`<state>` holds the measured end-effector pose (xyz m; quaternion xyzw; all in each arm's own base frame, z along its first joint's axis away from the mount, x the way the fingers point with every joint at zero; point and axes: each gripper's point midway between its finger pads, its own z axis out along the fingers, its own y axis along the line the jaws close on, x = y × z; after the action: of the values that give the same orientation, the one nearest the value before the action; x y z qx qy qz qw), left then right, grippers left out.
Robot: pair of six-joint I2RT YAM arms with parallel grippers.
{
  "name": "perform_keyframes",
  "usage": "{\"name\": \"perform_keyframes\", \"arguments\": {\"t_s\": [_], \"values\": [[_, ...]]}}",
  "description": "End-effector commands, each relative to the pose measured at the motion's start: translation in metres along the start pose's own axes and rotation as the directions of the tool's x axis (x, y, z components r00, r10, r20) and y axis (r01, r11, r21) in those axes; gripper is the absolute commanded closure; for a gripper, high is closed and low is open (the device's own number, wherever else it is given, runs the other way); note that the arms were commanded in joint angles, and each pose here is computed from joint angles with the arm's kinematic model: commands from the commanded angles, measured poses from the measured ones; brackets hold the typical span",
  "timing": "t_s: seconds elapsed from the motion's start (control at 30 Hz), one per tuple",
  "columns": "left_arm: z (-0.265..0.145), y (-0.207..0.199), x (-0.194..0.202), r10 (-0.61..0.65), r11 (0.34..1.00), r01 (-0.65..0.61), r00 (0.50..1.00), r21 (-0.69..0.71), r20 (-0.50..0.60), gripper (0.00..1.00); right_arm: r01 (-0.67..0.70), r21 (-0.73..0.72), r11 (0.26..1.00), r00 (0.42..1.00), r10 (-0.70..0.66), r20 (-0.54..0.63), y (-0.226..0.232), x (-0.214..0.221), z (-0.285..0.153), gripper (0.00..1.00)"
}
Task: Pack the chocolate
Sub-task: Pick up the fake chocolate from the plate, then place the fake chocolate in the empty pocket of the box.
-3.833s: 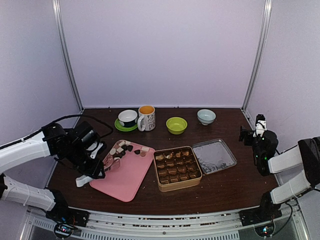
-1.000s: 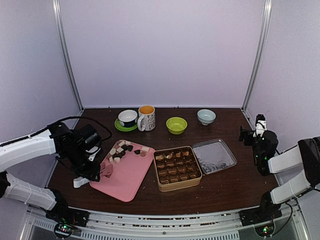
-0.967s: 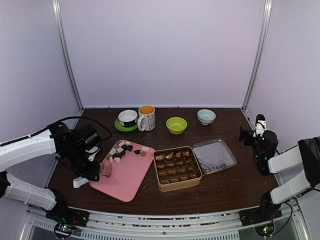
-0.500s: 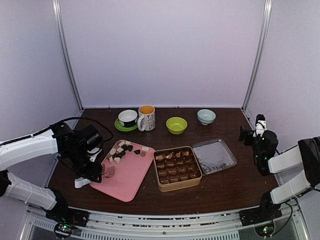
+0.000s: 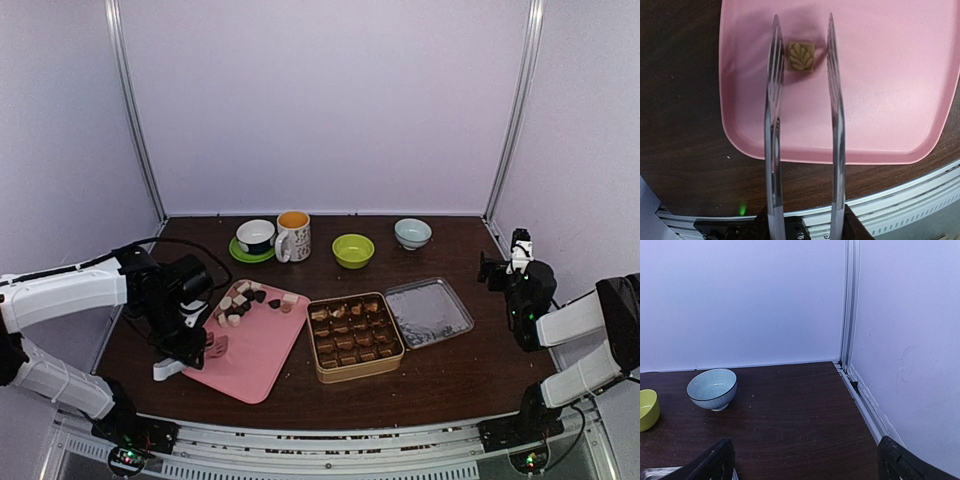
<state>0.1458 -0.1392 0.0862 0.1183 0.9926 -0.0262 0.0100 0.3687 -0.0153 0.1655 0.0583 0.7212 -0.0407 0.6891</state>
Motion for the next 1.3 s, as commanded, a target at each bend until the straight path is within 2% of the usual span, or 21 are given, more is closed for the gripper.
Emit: {"name": "perform_keyframes", "arguments": {"t_s": [0.0,0.13,0.37,0.6,0.8,0.93,1.27], "values": [[-0.005,-0.002,-0.003,-0.004,1.0,0.003,1.0,0.02,0.019,0.62,-0.007,0.005,1.0,1.0,0.007,0.028,-0.002,-0.008,0.002,0.0],[-0.015,0.0,-0.006,-0.005,1.0,0.005,0.999,0.012,0.047,0.67,-0.008,0.004,1.0,1.0,0.008,0.03,-0.002,-0.009,0.002,0.0],[-0.031,-0.006,-0.017,-0.016,0.999,0.011,0.994,0.046,0.112,0.68,-0.008,0.005,1.0,1.0,0.008,0.03,-0.002,-0.009,0.002,0.0],[-0.053,-0.031,-0.039,-0.009,0.986,-0.029,0.973,0.162,0.229,0.69,-0.008,0.004,1.0,1.0,0.008,0.029,-0.002,-0.009,0.002,0.0],[-0.084,-0.079,-0.081,0.013,0.935,-0.155,0.914,0.32,0.407,0.71,-0.007,0.004,1.0,1.0,0.007,0.03,-0.002,-0.009,0.002,0.0],[-0.095,-0.113,-0.112,0.023,0.9,-0.237,0.865,0.367,0.502,0.72,-0.008,0.003,1.0,1.0,0.008,0.03,-0.001,-0.009,0.002,0.0],[-0.087,-0.189,-0.142,0.111,0.829,-0.4,0.804,0.392,0.585,0.73,-0.009,0.004,1.0,1.0,0.008,0.03,-0.002,-0.009,0.002,0.0]]}}
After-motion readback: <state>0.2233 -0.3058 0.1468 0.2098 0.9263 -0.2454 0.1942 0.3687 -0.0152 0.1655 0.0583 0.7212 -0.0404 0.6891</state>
